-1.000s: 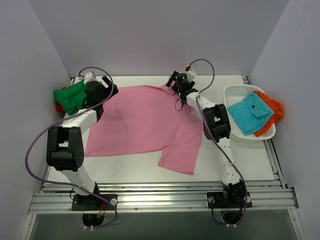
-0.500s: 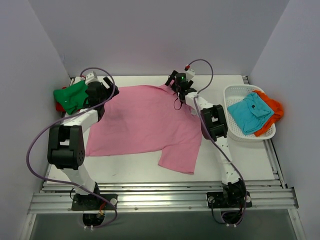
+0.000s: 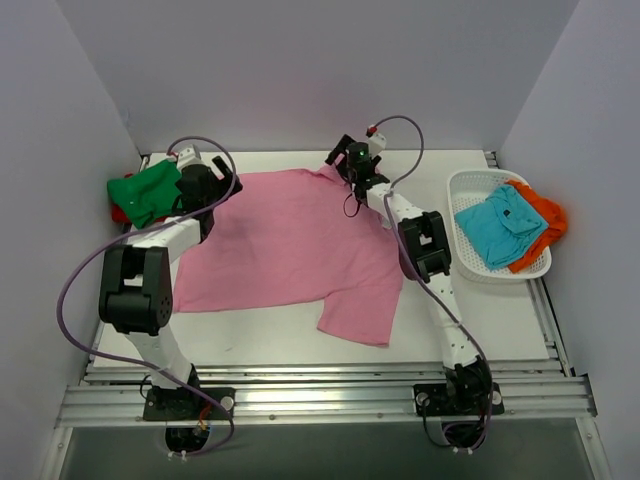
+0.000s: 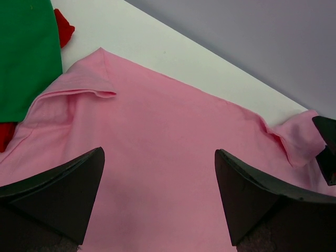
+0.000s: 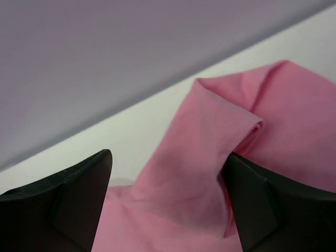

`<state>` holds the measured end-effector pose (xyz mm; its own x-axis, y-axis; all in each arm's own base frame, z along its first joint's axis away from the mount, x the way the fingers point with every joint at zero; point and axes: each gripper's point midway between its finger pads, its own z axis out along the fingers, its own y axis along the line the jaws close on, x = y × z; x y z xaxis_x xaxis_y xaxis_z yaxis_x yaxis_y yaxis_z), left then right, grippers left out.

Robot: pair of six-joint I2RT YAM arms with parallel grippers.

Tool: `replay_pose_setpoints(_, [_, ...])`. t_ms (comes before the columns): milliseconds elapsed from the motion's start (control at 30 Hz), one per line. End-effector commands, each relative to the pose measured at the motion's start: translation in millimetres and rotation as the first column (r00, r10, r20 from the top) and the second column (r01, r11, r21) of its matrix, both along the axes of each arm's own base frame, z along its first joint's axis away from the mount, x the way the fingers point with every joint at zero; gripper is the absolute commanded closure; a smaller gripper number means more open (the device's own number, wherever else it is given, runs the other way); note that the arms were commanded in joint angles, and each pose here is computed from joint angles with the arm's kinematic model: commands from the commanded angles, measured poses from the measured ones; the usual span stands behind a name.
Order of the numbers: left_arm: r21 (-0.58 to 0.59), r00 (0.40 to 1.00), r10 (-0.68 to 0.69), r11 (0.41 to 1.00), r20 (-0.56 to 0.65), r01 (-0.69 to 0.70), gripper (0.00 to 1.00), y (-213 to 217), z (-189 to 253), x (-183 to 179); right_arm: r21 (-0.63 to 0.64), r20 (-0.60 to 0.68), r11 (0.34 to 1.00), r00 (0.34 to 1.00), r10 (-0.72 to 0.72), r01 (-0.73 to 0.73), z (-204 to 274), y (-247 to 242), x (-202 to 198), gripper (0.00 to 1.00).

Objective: Fold and stack the t-shirts
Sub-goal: Flatten the tshirt out

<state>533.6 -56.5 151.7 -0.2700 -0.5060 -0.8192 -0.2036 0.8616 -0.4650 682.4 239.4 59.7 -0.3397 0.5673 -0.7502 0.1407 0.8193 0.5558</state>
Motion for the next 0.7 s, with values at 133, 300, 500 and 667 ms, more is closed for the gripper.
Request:
replay_pose_setpoints(133, [0.023,0.996,0.013,1.000,0.090,-0.015,0.05,1.7,32.4,15.2,0.189,0.394,0.978,0.919,0.004,-0.086,100.1,54.3,26.9,0.15])
replay_pose_setpoints(300, [0.030,0.995,0.018,0.999,0.098,-0.021,0.05,3.7,38.8,11.3,0.277,0.562,0.957,0.823,-0.087,-0.088,124.4,54.8,34.6,0.09])
replay_pose_setpoints(500, [0.030,0.994,0.015,0.999,0.104,-0.019,0.05,2.4,42.9,4.2,0.192,0.653,0.981,0.748,-0.118,-0.012,185.0,45.0,24.5,0.00])
replay_pose_setpoints(667, [0.025,0.994,0.003,1.000,0.113,-0.006,0.05,-4.5,48.8,-1.6,0.157,0.585,0.988,0.804,-0.102,0.010,195.6,18.3,-17.6,0.00])
